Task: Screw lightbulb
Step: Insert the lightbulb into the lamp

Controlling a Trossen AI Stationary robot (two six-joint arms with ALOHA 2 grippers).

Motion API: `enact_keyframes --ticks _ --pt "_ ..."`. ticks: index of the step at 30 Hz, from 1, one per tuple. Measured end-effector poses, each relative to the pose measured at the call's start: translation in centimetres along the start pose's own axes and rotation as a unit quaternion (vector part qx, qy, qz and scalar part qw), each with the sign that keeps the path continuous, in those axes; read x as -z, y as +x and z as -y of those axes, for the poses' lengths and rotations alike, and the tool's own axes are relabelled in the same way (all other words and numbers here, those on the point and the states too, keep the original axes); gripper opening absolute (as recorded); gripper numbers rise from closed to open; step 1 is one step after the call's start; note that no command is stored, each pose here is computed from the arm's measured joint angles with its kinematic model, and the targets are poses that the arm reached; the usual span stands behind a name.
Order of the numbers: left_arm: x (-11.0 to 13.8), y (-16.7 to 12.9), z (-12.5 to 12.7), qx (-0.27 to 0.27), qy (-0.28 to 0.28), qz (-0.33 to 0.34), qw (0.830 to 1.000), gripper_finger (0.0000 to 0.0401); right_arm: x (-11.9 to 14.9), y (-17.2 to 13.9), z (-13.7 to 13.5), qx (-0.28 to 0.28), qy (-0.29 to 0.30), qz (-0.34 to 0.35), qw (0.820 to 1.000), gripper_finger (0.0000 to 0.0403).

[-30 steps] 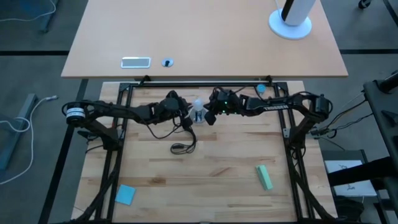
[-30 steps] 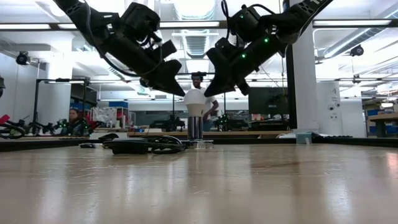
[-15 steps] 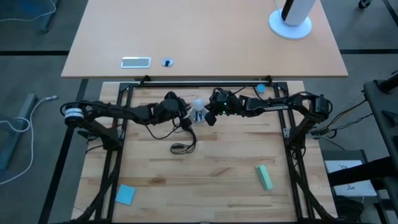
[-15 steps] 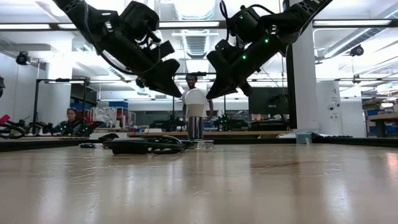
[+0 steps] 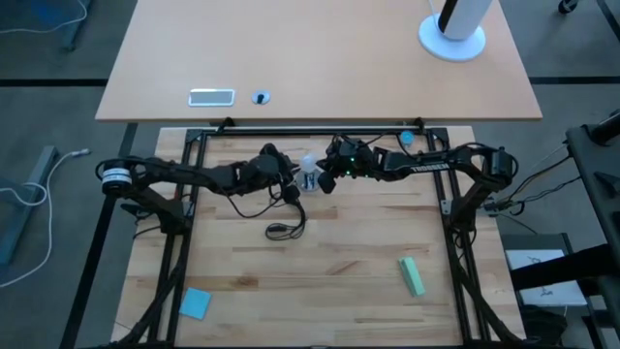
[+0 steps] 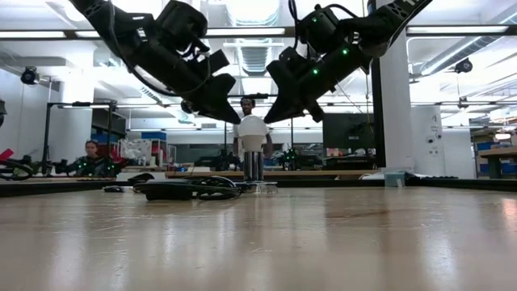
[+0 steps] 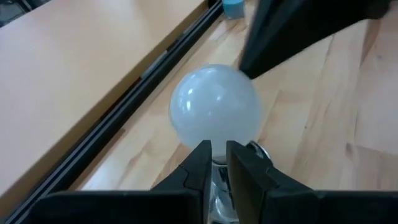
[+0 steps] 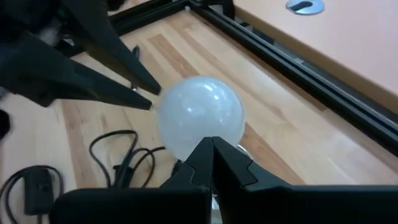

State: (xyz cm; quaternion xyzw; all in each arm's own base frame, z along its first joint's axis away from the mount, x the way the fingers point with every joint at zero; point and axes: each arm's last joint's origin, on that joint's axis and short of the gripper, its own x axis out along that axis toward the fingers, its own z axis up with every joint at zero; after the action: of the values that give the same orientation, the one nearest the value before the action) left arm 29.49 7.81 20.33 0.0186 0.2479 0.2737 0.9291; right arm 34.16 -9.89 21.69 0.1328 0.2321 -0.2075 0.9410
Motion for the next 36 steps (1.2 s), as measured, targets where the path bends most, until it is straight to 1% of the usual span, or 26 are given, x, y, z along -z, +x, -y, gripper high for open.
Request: enact_keyframes --ticks 4,10,15,18,20,22,25,30,36 --pt "0.3 0.5 -0.1 -0.008 0.001 -0.007 1.000 0.0041 0.1 0.0 -0.4 -0.006 0.003 -0.004 1.000 0.0000" --pt "0.3 0.3 -0.2 -0.009 -0.004 -0.007 1.000 0.0041 0.5 -0.1 -0.8 -0.010 -0.005 -0.015 1.000 0.0000" --pt "0.3 -0.4 -0.2 -0.005 -0.009 -0.024 1.000 0.0041 0.9 -0.4 -0.5 0.023 -0.008 -0.043 0.999 0.0000" --pt "0.2 -0.6 -0.1 0.002 -0.011 -0.021 1.000 0.0041 0.9 -0.5 -0.3 0.045 -0.013 -0.040 0.998 0.0000" --pt "0.0 -0.5 0.0 0.013 -0.008 -0.013 1.000 0.0041 0.7 -0.4 -0.1 0.048 -0.014 -0.031 0.998 0.0000" --pt "0.1 -0.2 0.1 0.014 -0.006 -0.008 1.000 0.0041 0.4 -0.4 0.3 0.050 -0.011 -0.022 0.998 0.0000" --pt "0.0 0.0 0.1 0.011 -0.004 -0.001 1.000 0.0041 0.3 -0.3 0.6 0.044 -0.013 -0.019 0.999 0.0000" --pt "0.0 0.1 -0.2 0.005 -0.005 0.000 1.000 0.0041 0.0 -0.3 0.4 0.018 -0.012 -0.011 1.000 0.0000" --pt "0.0 0.2 -0.6 -0.001 -0.009 0.001 1.000 0.0041 0.1 -0.3 0.4 0.012 -0.009 -0.014 1.000 0.0000"
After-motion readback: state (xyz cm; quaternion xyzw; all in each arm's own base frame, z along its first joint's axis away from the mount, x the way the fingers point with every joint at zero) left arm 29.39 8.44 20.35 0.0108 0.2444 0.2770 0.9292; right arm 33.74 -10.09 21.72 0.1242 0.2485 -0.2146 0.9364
